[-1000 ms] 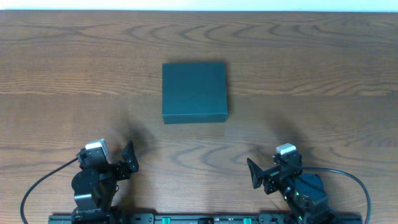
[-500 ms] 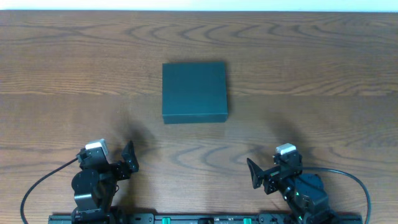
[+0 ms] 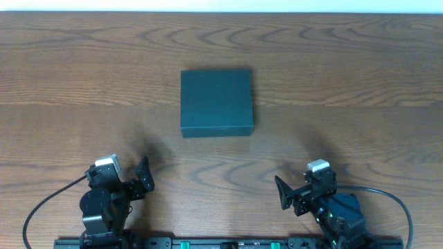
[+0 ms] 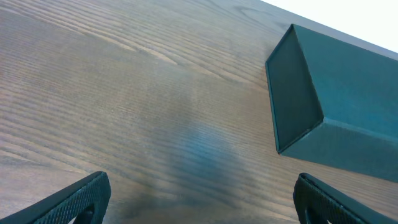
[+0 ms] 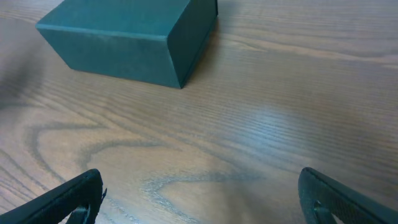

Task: Pack container

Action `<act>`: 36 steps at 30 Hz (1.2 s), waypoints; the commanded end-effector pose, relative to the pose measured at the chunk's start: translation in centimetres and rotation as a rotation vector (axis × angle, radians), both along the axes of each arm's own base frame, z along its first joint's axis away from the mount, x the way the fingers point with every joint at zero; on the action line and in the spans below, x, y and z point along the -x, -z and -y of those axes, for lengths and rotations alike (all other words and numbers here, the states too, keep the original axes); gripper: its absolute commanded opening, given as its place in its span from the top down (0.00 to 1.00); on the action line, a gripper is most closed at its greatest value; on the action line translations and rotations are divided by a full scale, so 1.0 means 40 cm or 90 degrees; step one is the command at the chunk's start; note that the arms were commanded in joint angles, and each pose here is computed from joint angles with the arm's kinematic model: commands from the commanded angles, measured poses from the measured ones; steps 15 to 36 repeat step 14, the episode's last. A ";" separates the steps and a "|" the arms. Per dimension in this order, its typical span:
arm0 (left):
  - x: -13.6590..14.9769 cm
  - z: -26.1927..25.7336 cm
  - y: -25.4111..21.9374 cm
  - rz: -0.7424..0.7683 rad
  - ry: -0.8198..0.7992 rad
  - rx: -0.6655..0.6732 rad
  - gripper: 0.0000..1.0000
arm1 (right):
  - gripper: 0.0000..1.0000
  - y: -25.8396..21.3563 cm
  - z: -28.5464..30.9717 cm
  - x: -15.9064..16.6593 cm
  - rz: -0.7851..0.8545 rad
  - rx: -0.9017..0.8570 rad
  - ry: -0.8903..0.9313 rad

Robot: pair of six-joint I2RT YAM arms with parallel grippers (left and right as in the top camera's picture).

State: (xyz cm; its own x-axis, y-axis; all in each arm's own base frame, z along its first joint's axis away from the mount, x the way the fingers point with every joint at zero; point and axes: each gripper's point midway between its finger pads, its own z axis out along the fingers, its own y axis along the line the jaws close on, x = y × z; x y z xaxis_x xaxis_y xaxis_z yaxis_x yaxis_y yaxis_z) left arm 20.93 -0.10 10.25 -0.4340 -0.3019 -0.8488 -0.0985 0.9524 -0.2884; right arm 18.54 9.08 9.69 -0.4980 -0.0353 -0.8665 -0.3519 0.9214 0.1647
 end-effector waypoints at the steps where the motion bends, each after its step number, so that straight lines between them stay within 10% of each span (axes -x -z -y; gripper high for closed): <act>1: 0.000 0.001 0.012 -0.004 0.003 0.000 0.05 | 0.01 0.006 0.009 -0.004 0.001 0.005 0.012; 36: 0.000 0.001 0.012 -0.004 0.003 0.000 0.05 | 0.01 0.006 0.009 -0.004 0.001 0.005 0.012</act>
